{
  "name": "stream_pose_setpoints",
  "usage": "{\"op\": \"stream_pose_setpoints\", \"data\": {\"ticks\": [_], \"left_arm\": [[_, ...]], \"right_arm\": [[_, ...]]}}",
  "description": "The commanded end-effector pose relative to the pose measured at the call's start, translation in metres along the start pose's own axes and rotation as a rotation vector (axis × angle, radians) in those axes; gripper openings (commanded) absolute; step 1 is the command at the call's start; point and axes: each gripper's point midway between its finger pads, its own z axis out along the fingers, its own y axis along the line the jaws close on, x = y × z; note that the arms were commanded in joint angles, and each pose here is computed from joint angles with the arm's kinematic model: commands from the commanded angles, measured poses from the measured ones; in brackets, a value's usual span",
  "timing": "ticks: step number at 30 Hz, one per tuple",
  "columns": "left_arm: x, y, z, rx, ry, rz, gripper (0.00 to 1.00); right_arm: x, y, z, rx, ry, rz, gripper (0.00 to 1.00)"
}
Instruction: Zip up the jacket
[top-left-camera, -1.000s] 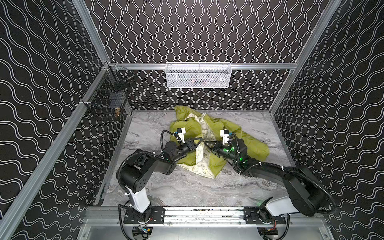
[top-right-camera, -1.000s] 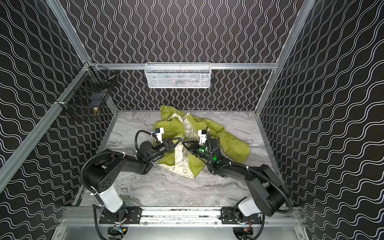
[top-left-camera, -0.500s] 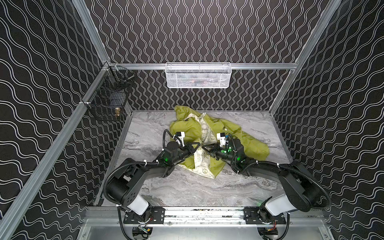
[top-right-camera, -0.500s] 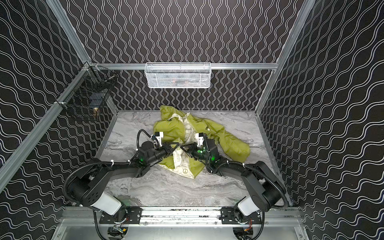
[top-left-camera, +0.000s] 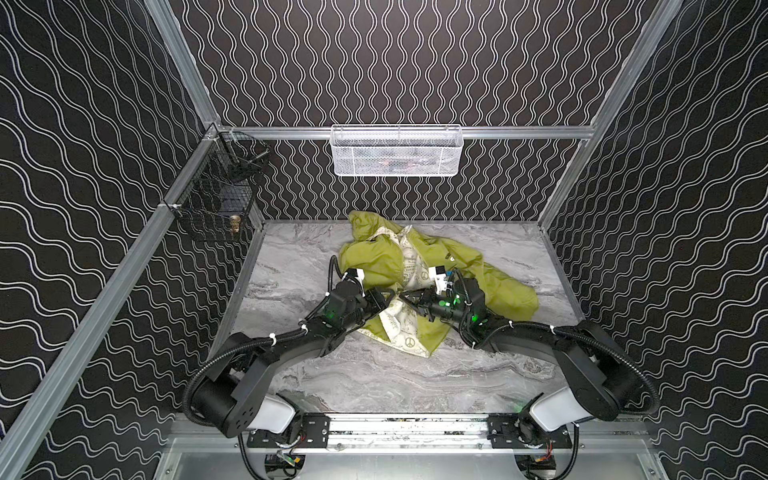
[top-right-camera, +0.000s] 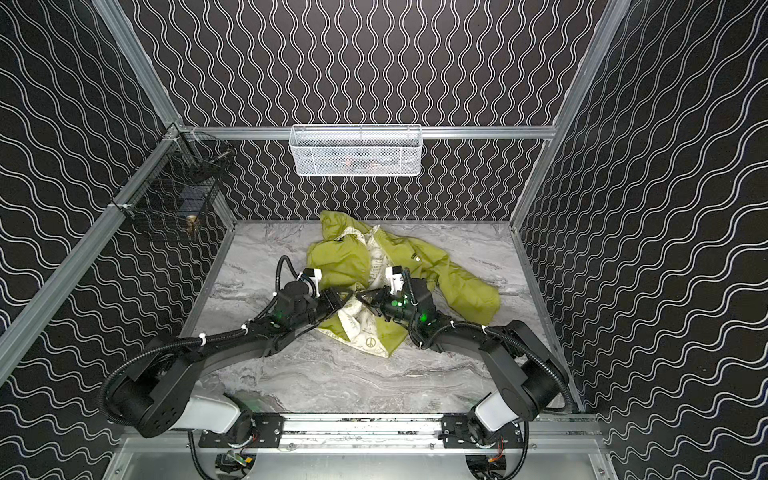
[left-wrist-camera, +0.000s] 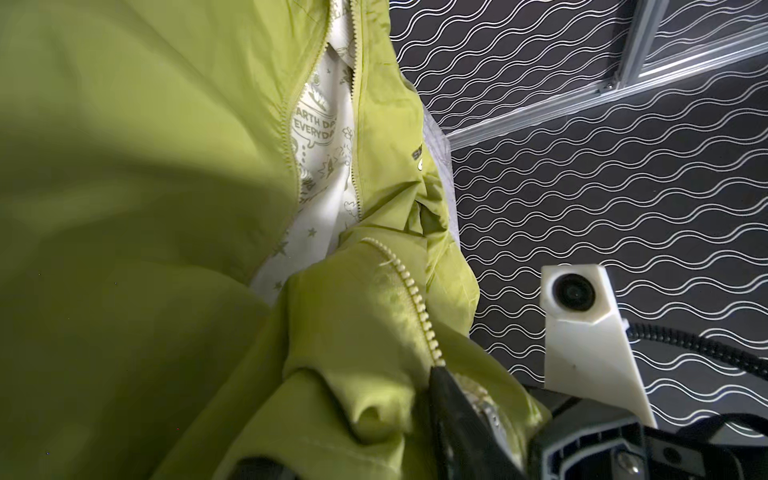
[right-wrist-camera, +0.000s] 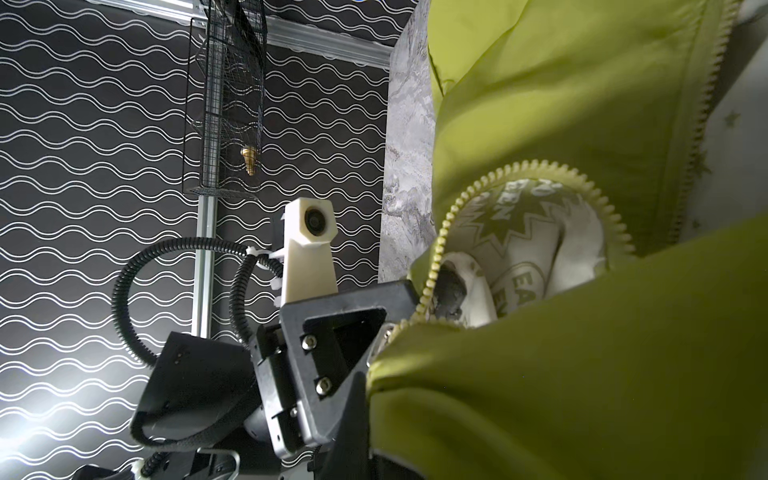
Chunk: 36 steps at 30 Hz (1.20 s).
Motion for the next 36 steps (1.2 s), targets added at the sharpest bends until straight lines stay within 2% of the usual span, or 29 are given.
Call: {"op": "stream_pose_setpoints", "data": {"ticks": [1, 14, 28, 36], "left_arm": [[0.0, 0.004, -0.005, -0.037, 0.002, -0.028, 0.49], [-0.003, -0.027, -0.01, 0.09, 0.009, -0.167, 0.49], [0.01, -0.041, -0.011, 0.148, 0.031, -0.226, 0.52], [0.0, -0.052, -0.017, 0.175, -0.009, -0.236, 0.52]], "right_arm": [[-0.005, 0.018, -0.001, -0.056, -0.021, -0.037, 0.0], [-0.005, 0.019, -0.002, -0.061, -0.027, -0.052, 0.0], [-0.007, 0.022, 0.0, -0.071, -0.035, -0.059, 0.0], [-0.006, 0.024, -0.001, -0.074, -0.045, -0.069, 0.0]]}}
